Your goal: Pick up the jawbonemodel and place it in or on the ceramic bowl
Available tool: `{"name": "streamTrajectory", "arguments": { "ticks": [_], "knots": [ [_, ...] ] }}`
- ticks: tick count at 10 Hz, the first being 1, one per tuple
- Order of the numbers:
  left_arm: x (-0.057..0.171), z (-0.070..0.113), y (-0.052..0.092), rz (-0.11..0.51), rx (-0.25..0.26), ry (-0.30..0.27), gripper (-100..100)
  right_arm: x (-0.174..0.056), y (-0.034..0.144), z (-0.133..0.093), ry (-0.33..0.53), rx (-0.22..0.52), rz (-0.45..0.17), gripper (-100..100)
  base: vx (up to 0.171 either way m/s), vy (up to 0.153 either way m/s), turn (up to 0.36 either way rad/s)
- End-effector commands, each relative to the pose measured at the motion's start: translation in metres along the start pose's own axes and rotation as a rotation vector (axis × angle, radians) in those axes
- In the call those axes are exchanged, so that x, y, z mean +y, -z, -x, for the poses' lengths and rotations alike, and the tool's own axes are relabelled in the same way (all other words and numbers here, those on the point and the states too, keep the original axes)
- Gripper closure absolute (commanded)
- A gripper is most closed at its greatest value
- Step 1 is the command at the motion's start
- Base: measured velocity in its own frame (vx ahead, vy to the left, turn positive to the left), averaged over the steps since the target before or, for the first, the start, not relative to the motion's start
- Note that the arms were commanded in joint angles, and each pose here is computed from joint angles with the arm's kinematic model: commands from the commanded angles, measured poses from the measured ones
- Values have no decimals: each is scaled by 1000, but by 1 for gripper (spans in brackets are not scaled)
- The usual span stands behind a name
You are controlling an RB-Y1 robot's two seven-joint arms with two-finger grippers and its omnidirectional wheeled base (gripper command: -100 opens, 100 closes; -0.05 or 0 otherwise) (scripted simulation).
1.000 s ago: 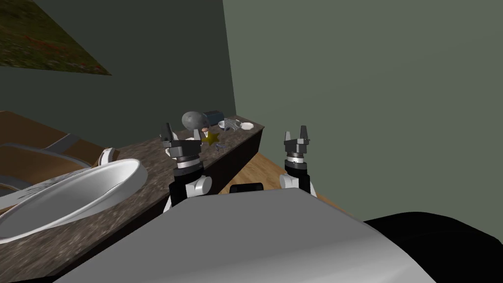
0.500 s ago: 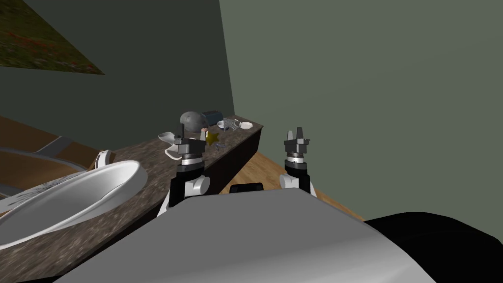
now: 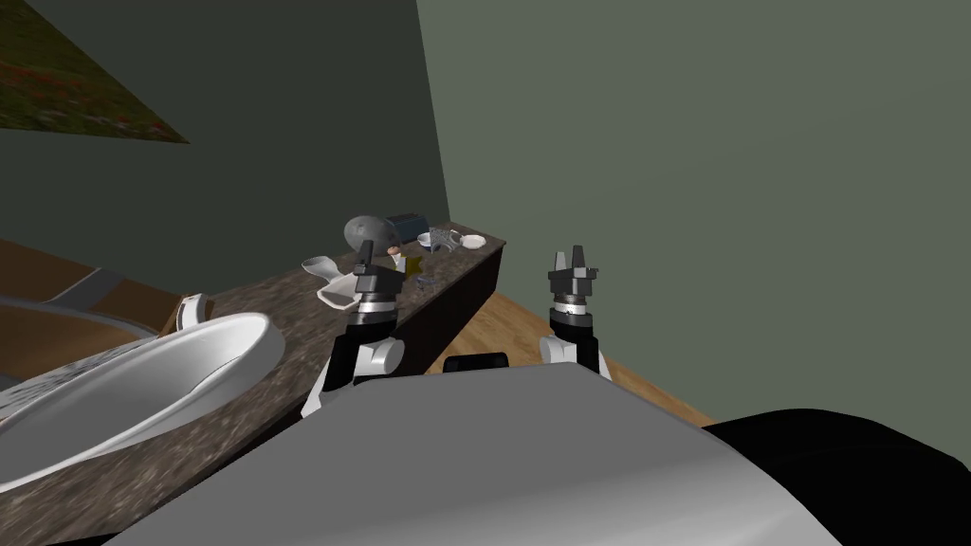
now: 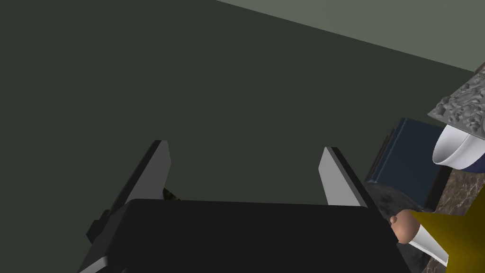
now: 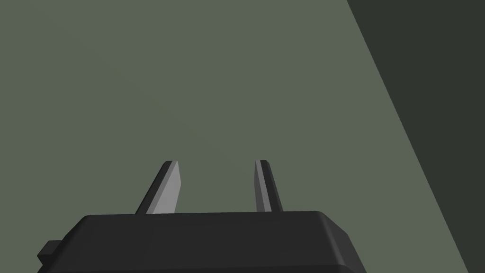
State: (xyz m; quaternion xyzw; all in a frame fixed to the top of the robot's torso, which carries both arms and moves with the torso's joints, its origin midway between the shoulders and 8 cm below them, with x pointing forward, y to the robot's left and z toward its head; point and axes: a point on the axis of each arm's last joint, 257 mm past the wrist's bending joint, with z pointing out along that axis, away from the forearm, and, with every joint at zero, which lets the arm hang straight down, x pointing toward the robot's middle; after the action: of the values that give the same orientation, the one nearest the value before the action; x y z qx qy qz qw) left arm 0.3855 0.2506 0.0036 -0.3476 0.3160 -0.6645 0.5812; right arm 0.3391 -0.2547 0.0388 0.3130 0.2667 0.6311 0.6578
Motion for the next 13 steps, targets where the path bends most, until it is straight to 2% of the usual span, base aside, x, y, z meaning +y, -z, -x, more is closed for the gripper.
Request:
{"name": "streamTrajectory", "arguments": {
  "ticks": [1, 8, 13],
  "knots": [
    [10, -1, -2, 37, 4, 4, -100, 0, 0, 0, 0, 0, 0, 0, -26, 37, -48],
    [60, -8, -6, 225, 46, 36, -100, 0, 0, 0, 0, 0, 0, 0, -30, 40, -76],
    [97, -11, -2, 372, 63, 45, -100, 0, 0, 0, 0, 0, 0, 0, -29, 39, -72]
  ]
}}
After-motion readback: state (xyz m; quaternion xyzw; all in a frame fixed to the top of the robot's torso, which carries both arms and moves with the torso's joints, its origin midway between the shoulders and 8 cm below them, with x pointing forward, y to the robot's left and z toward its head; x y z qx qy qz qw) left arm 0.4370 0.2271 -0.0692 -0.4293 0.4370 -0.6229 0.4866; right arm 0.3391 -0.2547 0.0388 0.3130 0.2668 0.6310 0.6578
